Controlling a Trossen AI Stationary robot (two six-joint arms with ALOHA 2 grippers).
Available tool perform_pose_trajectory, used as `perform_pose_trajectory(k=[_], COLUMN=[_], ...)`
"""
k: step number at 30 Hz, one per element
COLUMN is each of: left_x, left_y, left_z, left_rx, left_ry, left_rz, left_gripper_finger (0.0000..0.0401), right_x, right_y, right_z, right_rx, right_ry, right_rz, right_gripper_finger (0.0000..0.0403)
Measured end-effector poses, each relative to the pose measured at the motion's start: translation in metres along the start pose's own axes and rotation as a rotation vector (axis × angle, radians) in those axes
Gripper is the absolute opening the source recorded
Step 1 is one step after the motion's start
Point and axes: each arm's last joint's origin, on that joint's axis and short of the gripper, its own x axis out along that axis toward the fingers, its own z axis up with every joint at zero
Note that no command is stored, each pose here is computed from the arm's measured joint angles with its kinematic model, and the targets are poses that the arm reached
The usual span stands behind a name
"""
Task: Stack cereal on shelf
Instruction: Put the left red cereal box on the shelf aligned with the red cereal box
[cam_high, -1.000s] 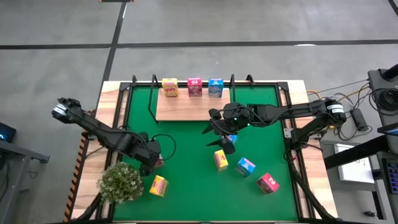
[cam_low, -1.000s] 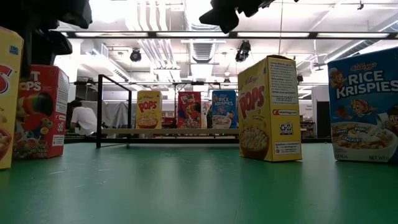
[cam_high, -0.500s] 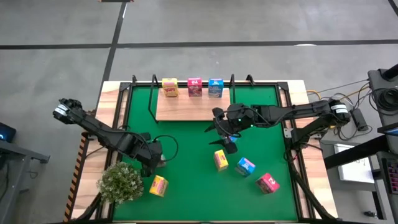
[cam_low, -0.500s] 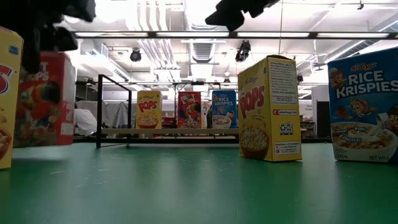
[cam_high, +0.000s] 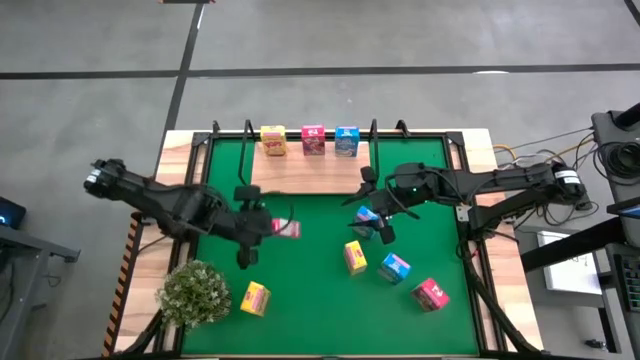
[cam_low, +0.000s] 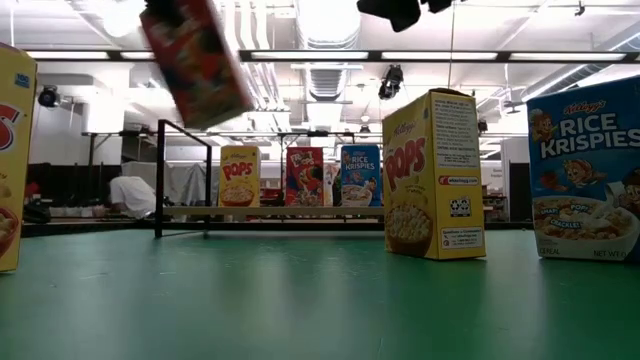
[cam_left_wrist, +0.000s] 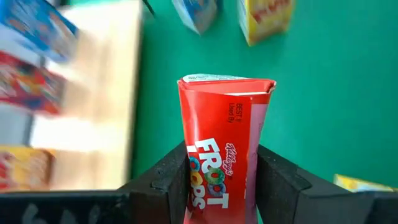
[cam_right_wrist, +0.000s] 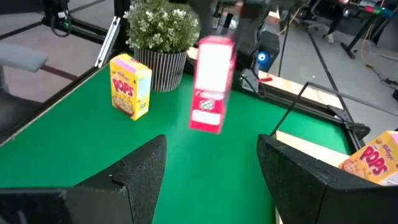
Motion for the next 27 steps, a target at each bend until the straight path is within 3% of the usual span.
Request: perform_pose_trajectory(k=[8, 16, 21, 27], left_x=[0.012, 0.045, 0.070, 0.102], left_y=[0.054, 0.118, 0.149, 0.168], left_z=[0.021, 0.011, -0.002, -0.002], left_rx=[-0.001, -0.230, -0.341, -0.369], left_ry=[-0.098, -0.127, -0.067, 0.010], left_rz=[0.116, 0.075, 0.098, 0.119], left_gripper_finger=[0.0130, 0.0130, 0.0130, 0.0145], right_x=[0.000, -0.001, -0.001, -0.001], right_y=[-0.001, -0.001, -0.001, -0.001], right_z=[0.003, 0.003, 0.002, 0.002], right_rx=[-0.008, -0.030, -0.029, -0.041], right_ry=[-0.009, -0.013, 0.001, -0.003], right_rz=[-0.003, -0.004, 0.000, -0.001], right_gripper_finger=[0.0240, 0.0240, 0.0240, 0.0240])
